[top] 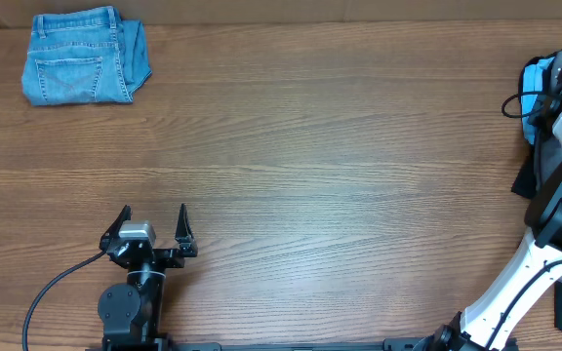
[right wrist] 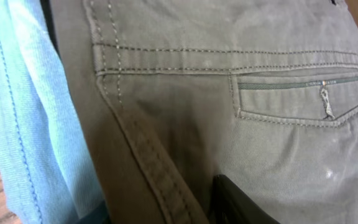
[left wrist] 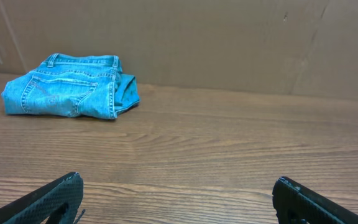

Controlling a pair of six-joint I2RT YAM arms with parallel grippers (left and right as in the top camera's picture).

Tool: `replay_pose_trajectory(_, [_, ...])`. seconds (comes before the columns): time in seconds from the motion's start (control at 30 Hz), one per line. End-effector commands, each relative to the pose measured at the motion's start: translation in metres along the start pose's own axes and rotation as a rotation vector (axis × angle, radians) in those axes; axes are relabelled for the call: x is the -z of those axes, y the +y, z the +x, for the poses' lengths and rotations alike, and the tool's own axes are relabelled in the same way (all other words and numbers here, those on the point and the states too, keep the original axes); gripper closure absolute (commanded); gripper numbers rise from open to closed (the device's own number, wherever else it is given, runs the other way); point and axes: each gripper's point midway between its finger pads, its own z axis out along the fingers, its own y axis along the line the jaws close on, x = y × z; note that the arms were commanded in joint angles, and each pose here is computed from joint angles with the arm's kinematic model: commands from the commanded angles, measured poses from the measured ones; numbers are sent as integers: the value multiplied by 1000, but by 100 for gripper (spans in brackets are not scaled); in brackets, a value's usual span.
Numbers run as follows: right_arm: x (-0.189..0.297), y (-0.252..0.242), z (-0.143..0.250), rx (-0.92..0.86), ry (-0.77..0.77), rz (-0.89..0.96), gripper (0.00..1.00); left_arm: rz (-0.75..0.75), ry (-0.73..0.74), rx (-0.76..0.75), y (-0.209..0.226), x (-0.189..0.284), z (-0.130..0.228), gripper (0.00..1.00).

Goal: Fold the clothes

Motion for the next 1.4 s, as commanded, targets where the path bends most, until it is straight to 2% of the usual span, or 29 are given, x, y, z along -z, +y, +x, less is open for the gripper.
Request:
replay_pose_trajectory(0.0, [-1, -5, -4, -38, 5, 5, 56, 5, -7, -22, 0, 0, -1, 0])
replay_pose_trajectory(0.07, [0, -5, -6, -44, 6, 5, 45, 5, -7, -22, 0, 0, -1, 0])
replay_pose_trajectory(0.1, [1, -6, -7, -44, 6, 5, 44, 5, -7, -22, 0, 0, -1, 0])
replay_pose_trajectory(0.4, [2, -6, -8, -43, 8, 4, 41, 5, -7, -22, 0, 0, -1, 0])
replay_pose_trajectory(0.47, [4, -7, -11, -45, 2, 5, 45, 5, -7, -22, 0, 0, -1, 0])
replay_pose_trajectory(0.53, [6, -8, -14, -54, 0, 6, 66, 5, -7, -22, 0, 0, -1, 0])
replay_pose_trajectory(0.6, [8, -9, -17, -87, -2, 5, 70, 5, -7, -22, 0, 0, -1, 0])
replay_pose_trajectory(0.7, [12, -4, -22, -98, -4, -33, 70, 5, -7, -22, 0, 0, -1, 0])
replay_pose_trajectory(0.73, [13, -3, -23, -98, -5, -45, 69, 5, -7, -22, 0, 0, -1, 0])
replay_pose_trajectory(0.77, [15, -1, -24, -97, -5, -55, 65, 5, -7, -22, 0, 0, -1, 0])
replay_pose_trajectory(0.83, [16, 1, -25, -97, -5, -71, 49, 5, -7, -22, 0, 0, -1, 0])
replay_pose_trajectory(0.9, [16, 2, -24, -96, -1, -75, 49, 5, -7, -22, 0, 0, -1, 0])
replay_pose_trajectory(1.1, [17, 11, -25, -102, -2, -129, 62, 5, -7, -22, 0, 0, -1, 0])
replay_pose_trajectory(1.13, [17, 11, -25, -111, -1, -129, 72, 5, -7, -22, 0, 0, -1, 0])
replay_pose_trajectory(1.23, [17, 11, -25, -115, -1, -129, 94, 5, -7, -22, 0, 0, -1, 0])
replay_pose_trajectory(1.27, [17, 11, -25, -115, -1, -129, 96, 5, -7, -22, 0, 0, -1, 0])
replay_pose_trajectory(1.37, [17, 11, -24, -114, 2, -129, 96, 5, -7, -22, 0, 0, -1, 0])
